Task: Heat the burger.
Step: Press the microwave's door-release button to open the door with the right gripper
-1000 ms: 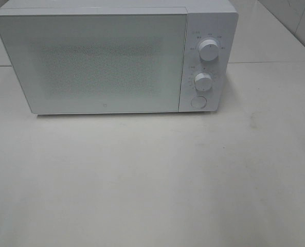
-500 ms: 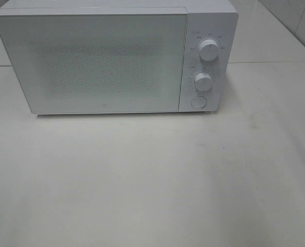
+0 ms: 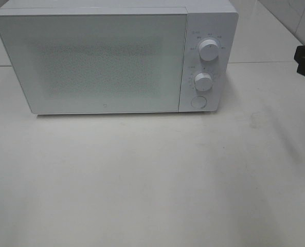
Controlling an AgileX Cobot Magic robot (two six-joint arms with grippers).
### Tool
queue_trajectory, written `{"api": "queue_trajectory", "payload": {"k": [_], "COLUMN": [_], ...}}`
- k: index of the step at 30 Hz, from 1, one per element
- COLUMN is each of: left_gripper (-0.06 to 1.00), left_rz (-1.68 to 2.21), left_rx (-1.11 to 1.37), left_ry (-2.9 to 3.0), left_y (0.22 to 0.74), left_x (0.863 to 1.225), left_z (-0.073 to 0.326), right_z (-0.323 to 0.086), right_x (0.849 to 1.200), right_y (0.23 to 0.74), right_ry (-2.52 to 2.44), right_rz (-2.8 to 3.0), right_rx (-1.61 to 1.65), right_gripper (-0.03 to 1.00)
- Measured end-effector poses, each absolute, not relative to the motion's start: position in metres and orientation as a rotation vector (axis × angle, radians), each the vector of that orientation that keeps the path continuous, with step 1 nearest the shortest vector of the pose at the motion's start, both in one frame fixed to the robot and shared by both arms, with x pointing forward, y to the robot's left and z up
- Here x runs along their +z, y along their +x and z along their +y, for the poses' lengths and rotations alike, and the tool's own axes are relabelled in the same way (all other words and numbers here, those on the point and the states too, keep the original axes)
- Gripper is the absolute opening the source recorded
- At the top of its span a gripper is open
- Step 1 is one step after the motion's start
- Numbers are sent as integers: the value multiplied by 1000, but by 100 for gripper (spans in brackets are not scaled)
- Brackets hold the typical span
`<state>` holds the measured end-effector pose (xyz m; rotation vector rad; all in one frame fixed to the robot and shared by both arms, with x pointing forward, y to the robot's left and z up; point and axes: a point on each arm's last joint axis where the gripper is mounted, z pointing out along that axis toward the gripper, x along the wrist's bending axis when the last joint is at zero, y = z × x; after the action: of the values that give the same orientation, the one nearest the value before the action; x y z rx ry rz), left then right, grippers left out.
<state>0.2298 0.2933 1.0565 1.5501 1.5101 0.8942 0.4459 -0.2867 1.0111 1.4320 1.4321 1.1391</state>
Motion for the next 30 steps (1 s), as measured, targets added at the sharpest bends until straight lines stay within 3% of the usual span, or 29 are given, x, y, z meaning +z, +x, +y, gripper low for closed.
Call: {"api": "queue_trajectory", "payload": {"k": [12,30], "left_gripper": [98,98], "left_rz": [1510,1510], "left_rx": [894,894], "left_ry": [1550,1550], "left_y": [230,230], "left_x": [1056,1056], "left_z": [293,293], "right_z": [-289,-216], "right_x": [973,937], "right_y": [441,430], "right_ry": [1463,1322], "right_rz": [1433,1533], "right_rx": [1082,1092], "right_gripper": [71,71]}}
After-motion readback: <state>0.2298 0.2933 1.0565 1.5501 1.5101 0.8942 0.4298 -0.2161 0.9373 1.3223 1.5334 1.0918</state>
